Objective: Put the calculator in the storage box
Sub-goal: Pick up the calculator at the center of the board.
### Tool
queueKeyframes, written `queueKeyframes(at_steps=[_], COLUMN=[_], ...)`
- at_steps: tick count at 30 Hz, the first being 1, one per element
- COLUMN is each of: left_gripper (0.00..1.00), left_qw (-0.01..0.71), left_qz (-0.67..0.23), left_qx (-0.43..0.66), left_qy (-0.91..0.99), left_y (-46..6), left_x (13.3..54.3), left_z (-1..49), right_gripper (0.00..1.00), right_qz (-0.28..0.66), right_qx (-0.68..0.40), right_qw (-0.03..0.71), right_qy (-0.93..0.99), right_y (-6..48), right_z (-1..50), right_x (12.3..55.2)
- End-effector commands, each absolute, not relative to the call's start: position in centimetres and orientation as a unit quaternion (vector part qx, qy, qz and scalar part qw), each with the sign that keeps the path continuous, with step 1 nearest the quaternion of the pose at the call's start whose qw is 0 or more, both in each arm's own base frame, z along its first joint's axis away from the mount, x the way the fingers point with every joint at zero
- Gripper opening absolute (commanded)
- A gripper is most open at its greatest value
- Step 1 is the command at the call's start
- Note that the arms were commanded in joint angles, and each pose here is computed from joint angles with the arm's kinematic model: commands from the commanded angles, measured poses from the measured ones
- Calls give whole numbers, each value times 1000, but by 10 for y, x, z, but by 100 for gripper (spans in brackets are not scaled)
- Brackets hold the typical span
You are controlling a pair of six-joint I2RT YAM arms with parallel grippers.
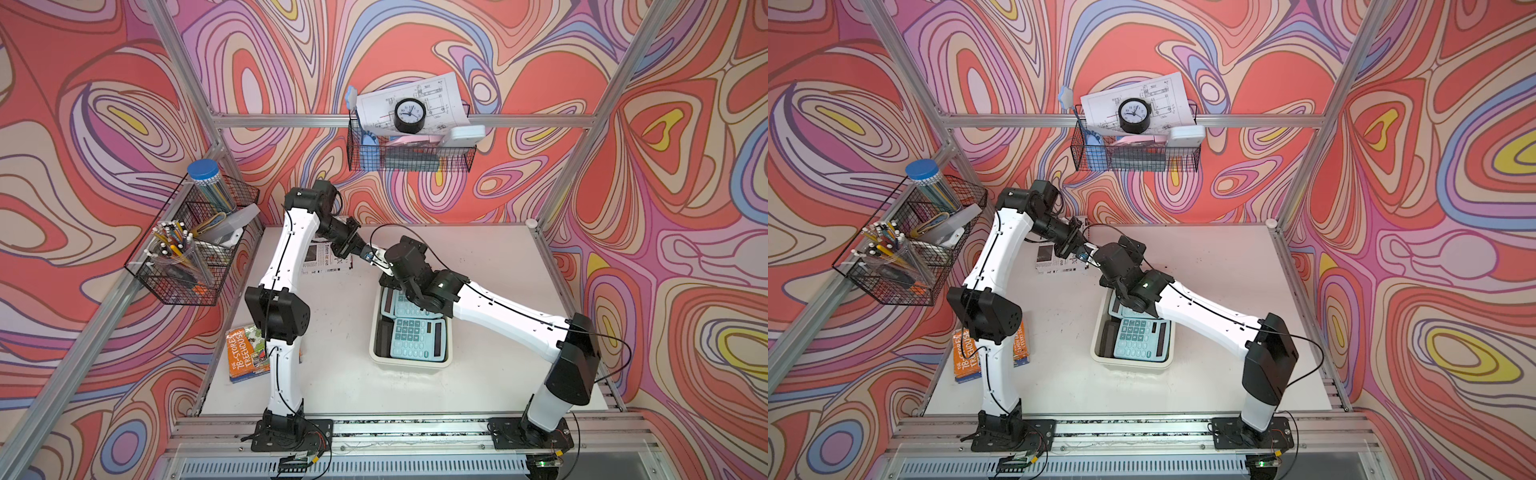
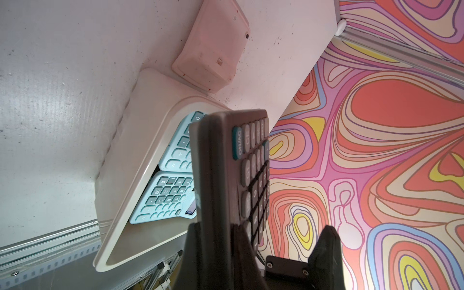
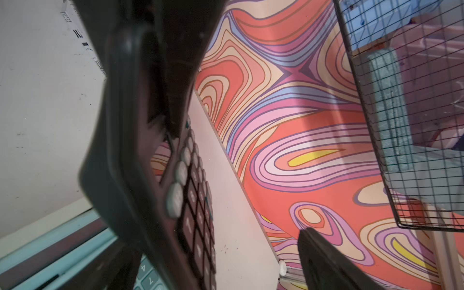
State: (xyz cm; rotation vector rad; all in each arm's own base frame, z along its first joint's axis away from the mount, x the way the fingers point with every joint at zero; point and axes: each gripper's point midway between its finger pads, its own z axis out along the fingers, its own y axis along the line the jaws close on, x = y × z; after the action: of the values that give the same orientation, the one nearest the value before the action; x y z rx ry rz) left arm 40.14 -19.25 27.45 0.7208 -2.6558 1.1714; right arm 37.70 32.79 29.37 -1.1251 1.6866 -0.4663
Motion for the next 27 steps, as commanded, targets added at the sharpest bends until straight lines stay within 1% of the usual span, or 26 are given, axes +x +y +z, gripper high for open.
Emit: queueKeyframes(at_steps=[1, 7, 10, 15, 20, 23, 27], left_gripper=[0, 0, 0, 0, 0, 0, 0], left_qw=[48, -16, -60, -120, -180, -201, -210], left_qz=[391, 368, 357, 370, 389, 415, 451], left_qx=[240, 238, 225, 194, 155, 133, 113], left_qy=[-887, -899, -905, -900, -890, -877, -860], left_y=[-190, -175, -168, -167, -169, -174, -185], left_x=[413, 426, 430, 435, 433, 428, 421], left_z=[277, 283, 293, 309, 327, 337, 345], right_gripper=[98, 98, 98, 96, 91, 86, 83], right_qz=[-143, -41, 15, 111, 240, 337, 448], right_qx=[-427, -367, -311, -215, -127, -77, -21], right_qw=[514, 474, 454, 413, 355, 315, 265], right_qy=[730, 799, 835, 878, 895, 884, 854], right_y=[314, 300, 287, 260, 244, 239, 231], right_z=[310, 317, 326, 332, 335, 337, 334], right_x=[361, 349, 352, 371, 394, 407, 419])
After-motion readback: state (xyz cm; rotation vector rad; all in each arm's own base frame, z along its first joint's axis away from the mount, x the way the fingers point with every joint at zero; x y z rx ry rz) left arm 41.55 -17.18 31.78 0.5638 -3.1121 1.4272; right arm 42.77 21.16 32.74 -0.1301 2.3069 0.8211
